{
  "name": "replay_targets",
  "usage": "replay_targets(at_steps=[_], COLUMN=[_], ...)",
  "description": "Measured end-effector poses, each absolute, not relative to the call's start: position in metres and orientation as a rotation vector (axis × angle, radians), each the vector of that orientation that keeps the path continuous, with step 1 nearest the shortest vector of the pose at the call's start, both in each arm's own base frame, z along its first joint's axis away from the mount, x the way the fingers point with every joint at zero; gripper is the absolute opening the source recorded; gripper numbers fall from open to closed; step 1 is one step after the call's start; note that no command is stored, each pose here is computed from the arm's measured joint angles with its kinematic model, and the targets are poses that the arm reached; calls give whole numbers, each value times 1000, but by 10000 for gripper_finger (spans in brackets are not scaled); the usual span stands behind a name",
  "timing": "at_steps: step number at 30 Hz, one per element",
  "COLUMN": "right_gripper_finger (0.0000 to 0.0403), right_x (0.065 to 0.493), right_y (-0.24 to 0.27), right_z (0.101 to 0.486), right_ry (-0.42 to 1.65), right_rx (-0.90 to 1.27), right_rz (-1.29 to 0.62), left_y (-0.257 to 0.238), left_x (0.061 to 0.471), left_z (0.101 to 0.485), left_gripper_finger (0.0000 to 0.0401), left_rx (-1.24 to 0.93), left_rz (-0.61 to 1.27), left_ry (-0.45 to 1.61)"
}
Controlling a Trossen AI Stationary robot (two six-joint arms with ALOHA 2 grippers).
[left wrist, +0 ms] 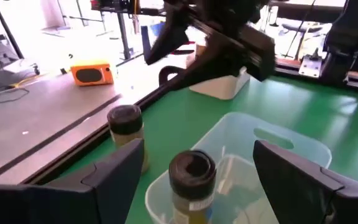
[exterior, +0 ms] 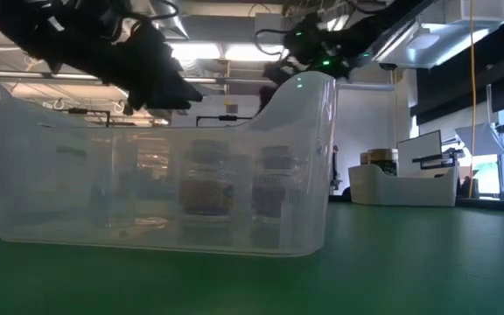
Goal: Sort spices by type
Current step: Put the black spice bottle into the top transparent bin
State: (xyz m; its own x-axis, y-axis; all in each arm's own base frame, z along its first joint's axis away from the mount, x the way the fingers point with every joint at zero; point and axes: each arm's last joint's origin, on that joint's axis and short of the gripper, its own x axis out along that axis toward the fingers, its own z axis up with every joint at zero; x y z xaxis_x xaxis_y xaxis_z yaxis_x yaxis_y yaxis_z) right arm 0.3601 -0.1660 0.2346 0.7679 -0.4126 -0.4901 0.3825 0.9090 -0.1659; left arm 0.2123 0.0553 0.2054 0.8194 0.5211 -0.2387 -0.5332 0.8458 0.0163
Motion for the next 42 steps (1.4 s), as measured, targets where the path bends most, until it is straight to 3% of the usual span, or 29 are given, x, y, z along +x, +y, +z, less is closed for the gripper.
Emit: replay_targets(at_steps=[9,26,35,42], right_gripper_finger=[292,292,292,292], right_x=[404,411,407,378], right_y=[-204,-217,-220,-213], right_z=[231,191,197,230], right_ry=[632,738,766,957], right_rx=[-4,63,26,-68], right_rz=[-467,-429,-463,-385], left_y=[55,55,55,55], left_x=[210,210,210,210], left_z=[201,202,202,201], left_gripper_finger=[301,301,301,301], left_rx=[14,19,19,19], left_rz=[553,550,550,550], left_ry=[271,271,271,275])
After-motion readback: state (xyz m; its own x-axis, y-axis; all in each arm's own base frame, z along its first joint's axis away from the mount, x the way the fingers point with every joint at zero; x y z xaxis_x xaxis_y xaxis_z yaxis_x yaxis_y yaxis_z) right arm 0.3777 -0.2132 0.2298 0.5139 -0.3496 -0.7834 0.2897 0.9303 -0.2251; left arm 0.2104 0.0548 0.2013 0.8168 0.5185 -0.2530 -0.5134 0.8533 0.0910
